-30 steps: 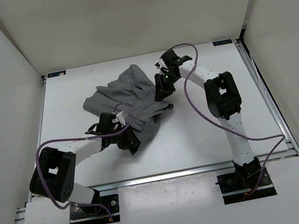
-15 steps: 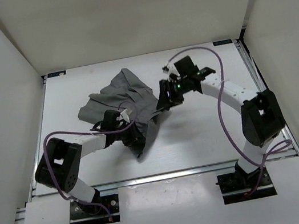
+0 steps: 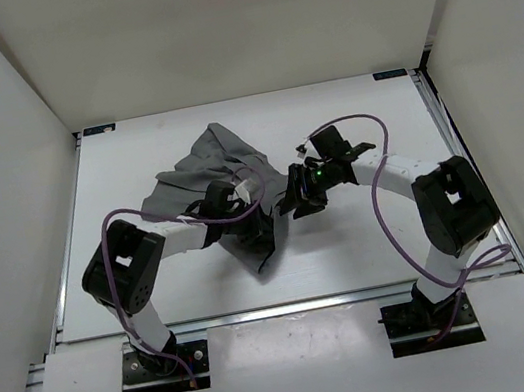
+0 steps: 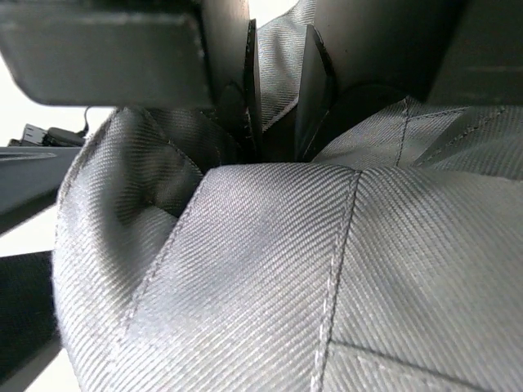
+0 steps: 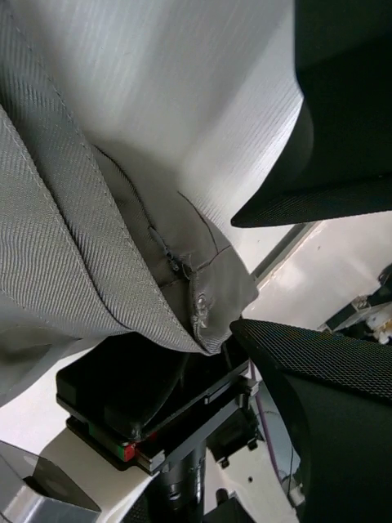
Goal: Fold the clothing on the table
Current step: Flatten the skirt out
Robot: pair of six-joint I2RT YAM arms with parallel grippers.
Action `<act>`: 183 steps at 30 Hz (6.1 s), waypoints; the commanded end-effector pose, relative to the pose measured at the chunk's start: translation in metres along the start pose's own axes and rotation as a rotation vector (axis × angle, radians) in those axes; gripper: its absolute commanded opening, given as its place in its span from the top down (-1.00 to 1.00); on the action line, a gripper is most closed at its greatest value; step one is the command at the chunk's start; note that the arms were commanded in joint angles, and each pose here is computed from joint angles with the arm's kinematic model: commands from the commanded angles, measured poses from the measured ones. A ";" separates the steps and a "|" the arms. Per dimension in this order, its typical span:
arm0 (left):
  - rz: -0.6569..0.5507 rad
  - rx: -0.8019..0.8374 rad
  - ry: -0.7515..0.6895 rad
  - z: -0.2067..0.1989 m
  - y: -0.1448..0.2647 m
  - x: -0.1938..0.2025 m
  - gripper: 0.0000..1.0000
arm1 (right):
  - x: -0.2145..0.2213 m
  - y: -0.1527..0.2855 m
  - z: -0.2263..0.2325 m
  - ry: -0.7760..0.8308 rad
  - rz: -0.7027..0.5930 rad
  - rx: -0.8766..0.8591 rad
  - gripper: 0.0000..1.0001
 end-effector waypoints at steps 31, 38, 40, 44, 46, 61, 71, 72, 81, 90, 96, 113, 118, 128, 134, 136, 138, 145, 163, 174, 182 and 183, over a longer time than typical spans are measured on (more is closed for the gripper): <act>-0.058 0.074 -0.024 -0.024 0.005 -0.028 0.34 | -0.017 -0.002 -0.009 0.211 -0.052 0.485 0.67; -0.096 0.048 -0.051 -0.032 0.023 -0.046 0.30 | -0.001 0.031 -0.037 0.160 -0.111 0.568 1.00; -0.153 -0.018 -0.147 -0.048 0.037 -0.068 0.27 | 0.003 0.034 -0.046 0.141 -0.118 0.572 0.99; -0.207 -0.147 -0.283 -0.075 0.051 -0.080 0.21 | 0.011 0.038 -0.054 0.106 -0.118 0.556 1.00; -0.229 -0.173 -0.342 -0.089 0.050 -0.083 0.21 | 0.013 0.035 -0.052 0.113 -0.111 0.541 1.00; -0.180 -0.294 -0.472 -0.086 0.011 -0.044 -0.13 | 0.002 0.041 -0.037 0.147 -0.123 0.485 1.00; -0.219 -0.439 -0.568 -0.082 -0.007 -0.041 -0.07 | 0.007 0.044 -0.043 0.146 -0.126 0.457 1.00; -0.218 -0.460 -0.578 -0.079 -0.009 -0.040 -0.05 | 0.008 0.045 -0.044 0.144 -0.125 0.453 1.00; -0.261 -0.537 -0.600 -0.070 -0.017 -0.047 0.00 | 0.012 0.048 -0.046 0.142 -0.130 0.426 1.00; -0.268 -0.490 -0.570 -0.069 -0.018 -0.047 -0.01 | 0.022 0.044 -0.046 0.130 -0.114 0.411 1.00; -0.274 -0.476 -0.562 -0.063 -0.022 -0.051 0.00 | 0.023 0.044 -0.042 0.122 -0.113 0.389 1.00; -0.290 -0.426 -0.566 -0.087 -0.022 -0.060 -0.02 | 0.027 0.038 -0.038 0.132 -0.081 0.397 1.00; -0.300 -0.444 -0.569 -0.085 -0.026 -0.060 -0.03 | 0.031 0.042 -0.040 0.124 -0.084 0.398 1.00; -0.312 -0.549 -0.611 -0.058 -0.037 -0.063 0.26 | 0.031 0.046 -0.038 0.127 -0.100 0.382 1.00; -0.344 -0.579 -0.615 -0.057 -0.025 -0.077 1.00 | 0.030 0.049 -0.033 0.137 -0.122 0.357 0.99; -0.350 -0.596 -0.624 -0.057 -0.013 -0.081 1.00 | 0.029 0.049 -0.039 0.130 -0.122 0.372 1.00; -0.369 -0.598 -0.625 -0.061 0.002 -0.089 1.00 | 0.028 0.054 -0.040 0.122 -0.127 0.373 0.99; -0.480 -0.703 -0.578 -0.044 0.092 -0.110 1.00 | 0.019 0.075 -0.066 0.069 -0.184 0.395 0.99; -0.647 -0.765 -0.517 -0.070 0.241 -0.137 1.00 | -0.053 0.187 -0.019 0.186 -0.543 0.415 1.00; -0.763 -0.366 -0.520 -0.136 0.308 -0.088 1.00 | 0.012 0.225 0.072 0.667 -0.586 0.285 0.98; -0.902 -0.315 -0.511 -0.166 0.358 -0.082 1.00 | 0.046 0.273 0.120 0.777 -0.776 0.202 1.00; -0.884 -0.335 -0.501 -0.159 0.352 -0.086 1.00 | 0.041 0.267 0.120 0.784 -0.752 0.193 1.00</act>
Point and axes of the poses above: each gripper's point midway between its finger pads, its own y axis back along the fingers, its own z axis along the line the jaws close on, x = y × z, the point moved 2 cm from there along y, back along the fingers, and after that the axes turned 4 degrees about -y, right-handed, at the moved point
